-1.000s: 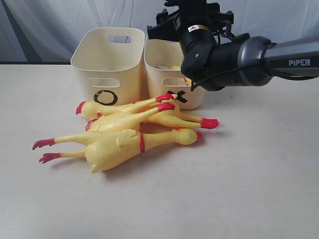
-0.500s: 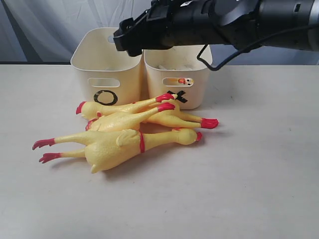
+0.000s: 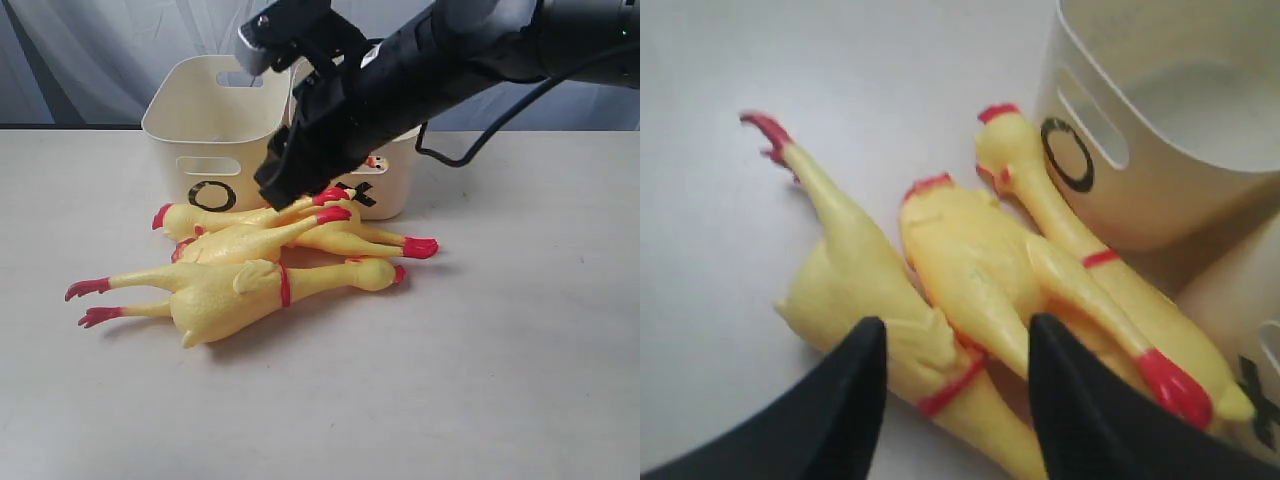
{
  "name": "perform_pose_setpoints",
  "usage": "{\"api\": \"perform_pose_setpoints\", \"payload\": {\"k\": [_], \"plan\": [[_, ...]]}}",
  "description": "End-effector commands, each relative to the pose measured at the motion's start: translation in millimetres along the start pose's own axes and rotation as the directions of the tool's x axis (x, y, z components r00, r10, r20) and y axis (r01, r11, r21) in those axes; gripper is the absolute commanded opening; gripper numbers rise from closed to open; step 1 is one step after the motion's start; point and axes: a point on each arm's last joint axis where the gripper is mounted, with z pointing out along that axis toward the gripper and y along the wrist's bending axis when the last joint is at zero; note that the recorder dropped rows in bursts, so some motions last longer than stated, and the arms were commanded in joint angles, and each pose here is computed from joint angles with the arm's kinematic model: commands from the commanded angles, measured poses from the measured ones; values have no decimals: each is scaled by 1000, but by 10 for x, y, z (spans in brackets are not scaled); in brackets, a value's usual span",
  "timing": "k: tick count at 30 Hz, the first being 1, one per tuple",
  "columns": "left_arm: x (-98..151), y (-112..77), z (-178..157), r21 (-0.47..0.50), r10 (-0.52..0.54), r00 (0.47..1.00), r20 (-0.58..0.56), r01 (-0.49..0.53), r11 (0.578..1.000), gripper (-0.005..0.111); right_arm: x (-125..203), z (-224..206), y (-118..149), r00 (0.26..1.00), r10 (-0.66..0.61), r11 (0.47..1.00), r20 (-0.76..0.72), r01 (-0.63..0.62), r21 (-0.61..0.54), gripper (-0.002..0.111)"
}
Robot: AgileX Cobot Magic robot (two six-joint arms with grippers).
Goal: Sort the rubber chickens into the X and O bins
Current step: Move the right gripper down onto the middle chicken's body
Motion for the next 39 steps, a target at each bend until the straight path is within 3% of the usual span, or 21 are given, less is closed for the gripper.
{"api": "perform_pose_setpoints", "payload": {"k": [1, 6, 12, 19, 23, 29, 36, 39], "plan": [[2, -1, 0, 0, -10, 1000, 14, 10, 1000, 0, 132, 22, -47, 968, -194, 979, -160, 201, 30, 57], [2, -1, 0, 0, -10, 1000, 14, 10, 1000, 0, 186, 209, 62, 892, -365, 925, -266, 381, 9, 57], [2, -1, 0, 0, -10, 1000, 14, 10, 1000, 0, 190, 481, 201, 773, -548, 815, -318, 579, 2, 57], [2, -1, 0, 0, -10, 1000, 14, 10, 1000, 0, 260, 758, 271, 572, -688, 641, -447, 767, -7, 57], [2, -1, 0, 0, -10, 1000, 14, 10, 1000, 0, 309, 872, 263, 530, -701, 608, -477, 794, -10, 57], [2, -1, 0, 0, -10, 1000, 14, 10, 1000, 0, 314, 988, 285, 536, -723, 595, -436, 804, 2, 56], [2, -1, 0, 0, -10, 1000, 14, 10, 1000, 0, 373, 1117, 283, 511, -743, 572, -432, 820, -13, 43], [2, -1, 0, 0, -10, 1000, 14, 10, 1000, 0, 404, 1152, 264, 491, -745, 558, -452, 830, -18, 43]]}}
